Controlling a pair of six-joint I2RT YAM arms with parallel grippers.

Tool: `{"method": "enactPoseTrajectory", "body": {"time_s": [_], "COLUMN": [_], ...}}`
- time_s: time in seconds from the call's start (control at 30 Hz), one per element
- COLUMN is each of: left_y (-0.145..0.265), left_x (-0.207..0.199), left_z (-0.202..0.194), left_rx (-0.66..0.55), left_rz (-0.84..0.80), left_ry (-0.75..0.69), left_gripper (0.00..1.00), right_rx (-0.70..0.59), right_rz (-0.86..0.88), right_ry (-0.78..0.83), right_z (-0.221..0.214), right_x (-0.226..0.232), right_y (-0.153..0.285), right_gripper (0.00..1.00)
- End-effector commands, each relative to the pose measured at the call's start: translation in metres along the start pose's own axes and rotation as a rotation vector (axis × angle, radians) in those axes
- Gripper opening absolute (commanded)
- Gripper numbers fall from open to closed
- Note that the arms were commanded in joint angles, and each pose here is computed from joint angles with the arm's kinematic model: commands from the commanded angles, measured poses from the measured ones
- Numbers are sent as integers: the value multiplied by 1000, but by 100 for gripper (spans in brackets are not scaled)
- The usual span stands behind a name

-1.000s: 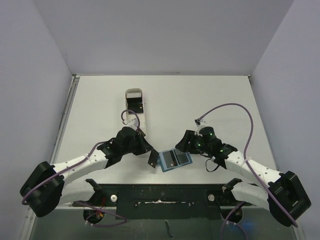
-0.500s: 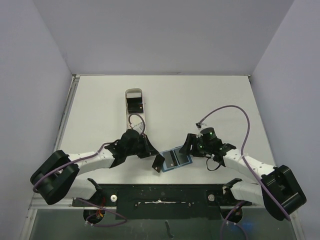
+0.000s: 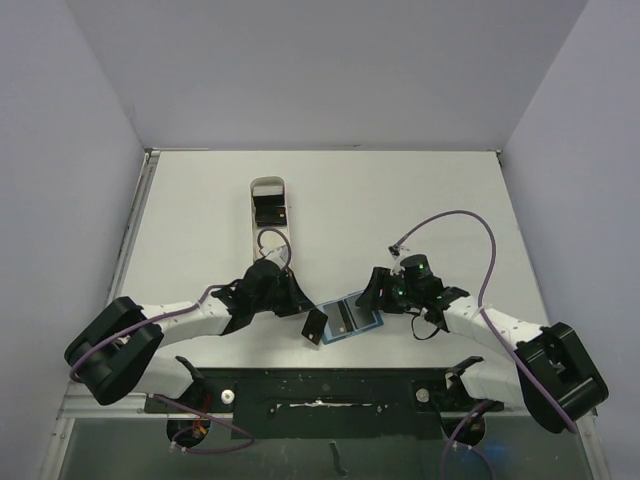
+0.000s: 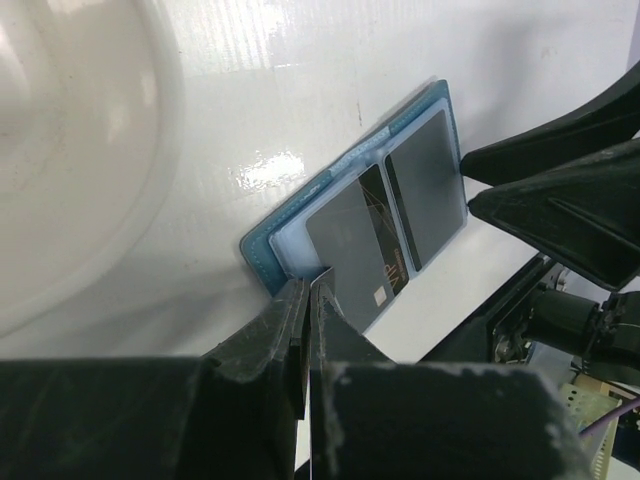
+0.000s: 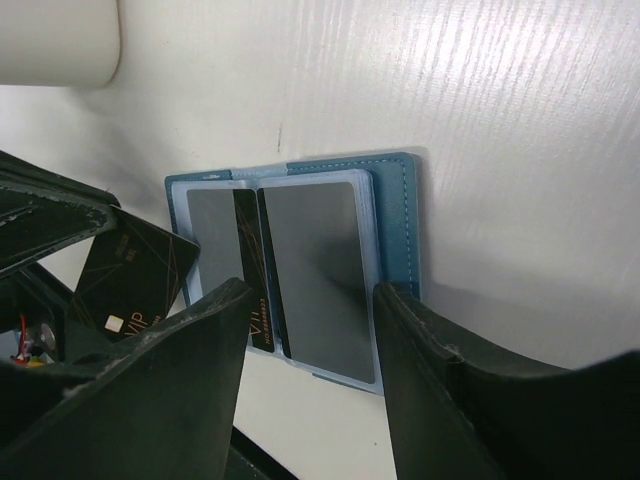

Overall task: Put the credit cards into the card holder
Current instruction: Turn over the card slot in the card holder.

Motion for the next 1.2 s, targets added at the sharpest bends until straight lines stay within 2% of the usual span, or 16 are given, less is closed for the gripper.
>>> {"method": "enactPoseTrajectory", "body": {"time_s": [0.0,0.53,0.83,1.17], "left_y": [-4,-7,-7,-9], "left_x": [-3,7,4,-5], "left_z": [6,2,4,5], "left_rx": [-21,-17,-22,-14], "left_rz": [12,34,27,-30], "left_ry": [-46,-48,-43,-25], "left_gripper": [0,0,0,0], "right_rx": [-69,-85,-83,-67], "right_rz": [93,228,422,522], "right_ry": [7,-36,-82,-70], "right_z": [10,10,8,7], "right_x": [12,29,48,75], "right_y": [4,15,20,19], "right_gripper": [51,51,51,53]}}
Point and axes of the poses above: each gripper's point midway between its finger pads, its own y axis back along the fingers, its own x axis along the line the jaws close on, z = x × y, the point moved 7 cm from there along y, back along the fingers, and after that the axes turned 1 degree about y, right-handed, at the moved point
